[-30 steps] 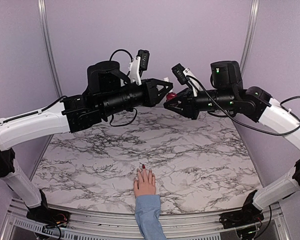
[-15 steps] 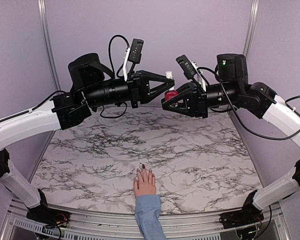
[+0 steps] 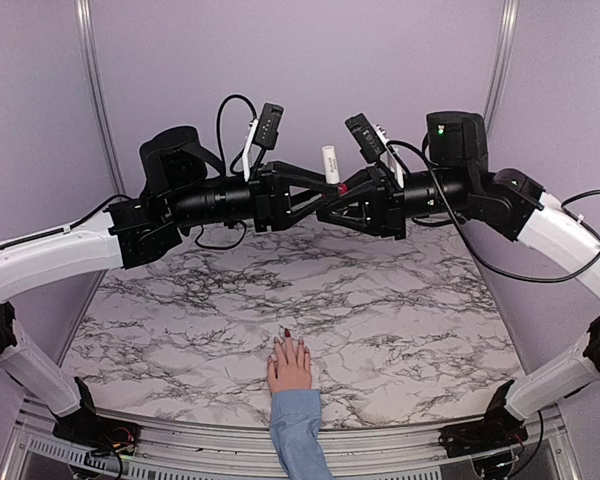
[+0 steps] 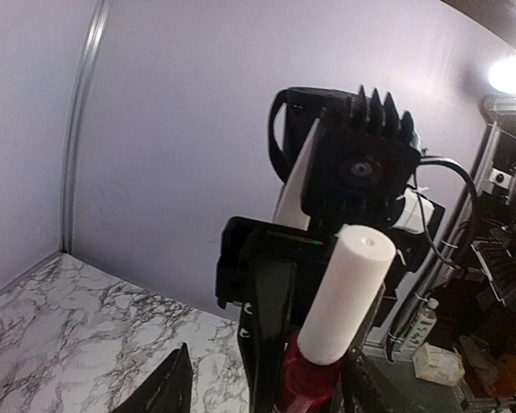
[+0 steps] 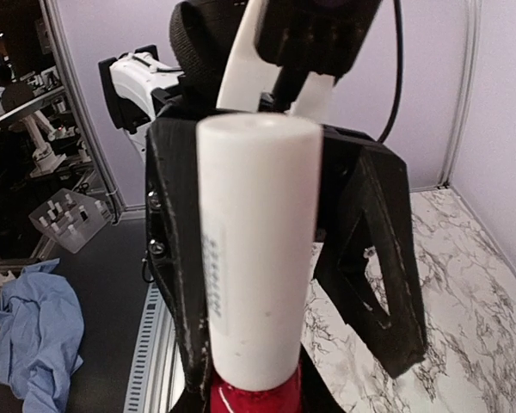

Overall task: Paint the nails
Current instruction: Screw the nail polish bottle cap onto the nail polish bottle.

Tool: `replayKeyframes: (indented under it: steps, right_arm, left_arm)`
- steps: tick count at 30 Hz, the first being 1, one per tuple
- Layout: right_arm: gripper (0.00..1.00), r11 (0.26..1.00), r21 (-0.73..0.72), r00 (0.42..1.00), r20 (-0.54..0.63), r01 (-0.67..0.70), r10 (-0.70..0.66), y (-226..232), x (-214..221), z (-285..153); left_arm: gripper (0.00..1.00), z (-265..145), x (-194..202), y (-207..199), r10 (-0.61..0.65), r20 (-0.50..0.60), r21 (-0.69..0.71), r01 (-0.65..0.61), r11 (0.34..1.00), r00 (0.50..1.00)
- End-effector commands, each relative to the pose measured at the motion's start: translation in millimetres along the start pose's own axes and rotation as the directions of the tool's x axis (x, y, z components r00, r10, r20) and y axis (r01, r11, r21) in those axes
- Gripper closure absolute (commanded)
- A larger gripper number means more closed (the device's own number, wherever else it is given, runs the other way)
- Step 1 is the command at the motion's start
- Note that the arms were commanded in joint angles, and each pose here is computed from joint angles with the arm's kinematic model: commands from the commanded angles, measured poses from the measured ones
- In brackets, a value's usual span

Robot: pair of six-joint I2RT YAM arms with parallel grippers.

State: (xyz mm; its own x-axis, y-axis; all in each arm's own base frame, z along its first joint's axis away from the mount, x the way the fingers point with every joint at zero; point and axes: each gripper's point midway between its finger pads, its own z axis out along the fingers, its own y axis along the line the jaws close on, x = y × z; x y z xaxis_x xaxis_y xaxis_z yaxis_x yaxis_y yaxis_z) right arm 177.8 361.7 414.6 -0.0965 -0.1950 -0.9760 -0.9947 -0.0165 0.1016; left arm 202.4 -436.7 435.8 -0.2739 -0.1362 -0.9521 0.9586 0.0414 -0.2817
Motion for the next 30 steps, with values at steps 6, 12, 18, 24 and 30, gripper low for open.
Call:
replayKeyframes:
  steps: [6,12,18,24,30]
  right_arm:
    - [1.00,0.956,0.285,0.997,0.059,-0.073,0.058,-70.5,16.7,18.7]
    - [1.00,0.902,0.415,0.993,0.056,-0.118,0.104,-97.9,19.0,18.3]
    - [1.00,0.835,0.540,0.995,0.046,-0.104,0.094,-112.7,20.9,-0.6]
    - [1.00,0.799,0.580,0.987,0.080,-0.159,0.139,-123.2,24.6,-5.1]
    - [1.00,0.801,0.545,0.969,0.159,-0.247,0.190,-124.8,22.4,-0.4]
  left_arm:
    - [0.34,-81.9,-46.0,79.8,-0.012,0.201,-0.449,0.103,0.888,0.980]
    - [0.35,-86.3,-35.1,104.7,-0.006,0.072,-0.547,0.044,0.836,0.997]
    - [0.36,-69.5,-28.9,115.1,-0.073,0.140,-0.537,0.138,0.832,0.987]
    - [0.35,-41.7,-15.8,98.5,-0.039,0.087,-0.503,0.077,0.861,0.995]
    - [0.38,-28.4,-7.0,81.5,-0.004,0.040,-0.440,0.022,0.898,0.999]
